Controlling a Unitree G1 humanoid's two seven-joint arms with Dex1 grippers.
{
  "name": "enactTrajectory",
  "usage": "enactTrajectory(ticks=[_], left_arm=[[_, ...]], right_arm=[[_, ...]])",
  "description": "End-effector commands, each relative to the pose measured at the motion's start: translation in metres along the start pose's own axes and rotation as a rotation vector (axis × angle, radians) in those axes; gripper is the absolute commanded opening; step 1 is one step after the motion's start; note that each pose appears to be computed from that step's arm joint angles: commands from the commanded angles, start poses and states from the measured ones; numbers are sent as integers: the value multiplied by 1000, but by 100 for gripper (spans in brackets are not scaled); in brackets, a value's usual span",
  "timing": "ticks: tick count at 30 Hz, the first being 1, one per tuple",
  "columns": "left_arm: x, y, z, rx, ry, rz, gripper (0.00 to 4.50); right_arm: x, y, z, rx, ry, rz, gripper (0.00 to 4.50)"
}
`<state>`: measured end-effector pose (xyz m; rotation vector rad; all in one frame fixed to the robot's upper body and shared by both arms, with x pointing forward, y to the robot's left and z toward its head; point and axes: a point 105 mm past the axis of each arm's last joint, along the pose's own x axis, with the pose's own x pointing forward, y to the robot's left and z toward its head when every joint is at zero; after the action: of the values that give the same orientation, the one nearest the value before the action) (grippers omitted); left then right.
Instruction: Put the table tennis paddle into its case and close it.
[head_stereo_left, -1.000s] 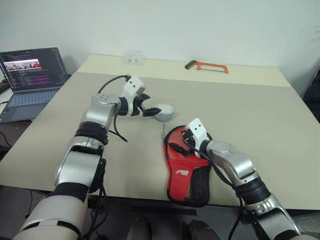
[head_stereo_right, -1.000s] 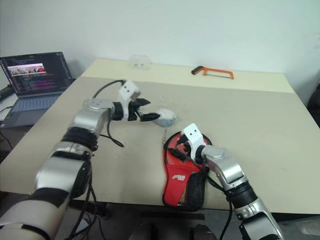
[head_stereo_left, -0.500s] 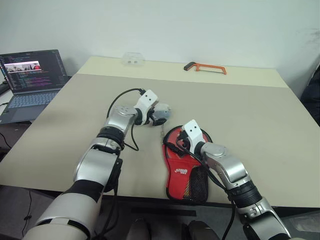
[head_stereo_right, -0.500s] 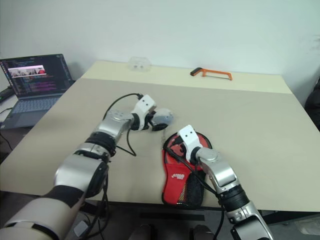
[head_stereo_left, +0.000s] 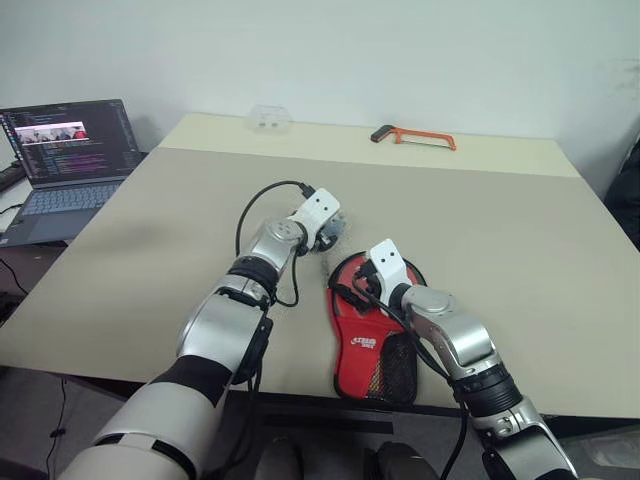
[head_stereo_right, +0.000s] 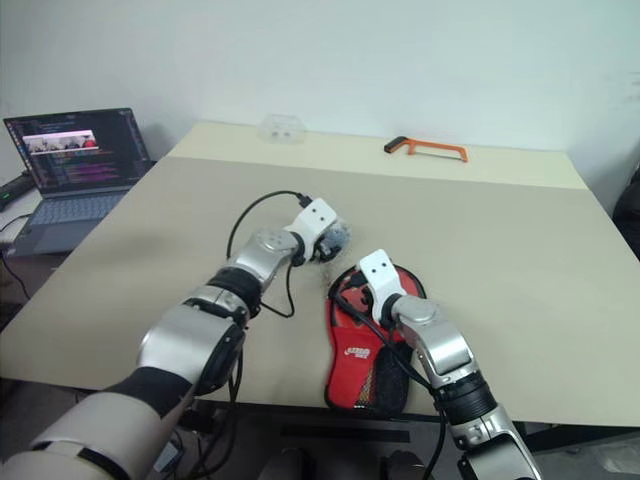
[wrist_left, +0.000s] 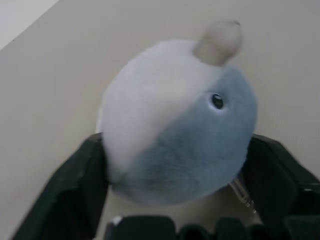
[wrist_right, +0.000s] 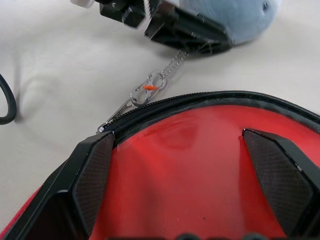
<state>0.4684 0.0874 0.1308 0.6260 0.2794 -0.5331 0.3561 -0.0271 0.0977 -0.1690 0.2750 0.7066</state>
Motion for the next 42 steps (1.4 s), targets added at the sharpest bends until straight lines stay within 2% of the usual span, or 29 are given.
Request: enactTrajectory(ticks=[1, 6, 9, 10, 18, 22, 27, 36, 42], left_arm=[[5, -6, 11, 16, -26, 36, 263], [5, 3, 34, 100, -68, 127, 103], [3, 7, 50, 153, -92, 169, 42], [3, 7, 56, 182, -103, 183, 34], [1, 4, 95, 368, -174, 261, 29], [3, -10, 110, 441, -211, 279, 29], [6, -29, 124, 516, -253, 293, 29], [6, -68, 155, 545, -384, 263, 29], [7, -94, 163, 567, -432, 199, 29]], right_arm=[[1, 3, -28, 58, 113, -2, 450], [0, 4, -36, 52, 163, -5, 450], [0, 6, -41, 33, 185, 4, 450], [-1, 7, -42, 29, 191, 9, 450], [-3, 28, -41, 3, 204, 70, 450], [-13, 47, -48, -3, 239, 138, 450], [-23, 55, -51, 15, 267, 155, 450], [-32, 64, -55, 56, 282, 142, 450], [-34, 71, -57, 71, 286, 143, 450]])
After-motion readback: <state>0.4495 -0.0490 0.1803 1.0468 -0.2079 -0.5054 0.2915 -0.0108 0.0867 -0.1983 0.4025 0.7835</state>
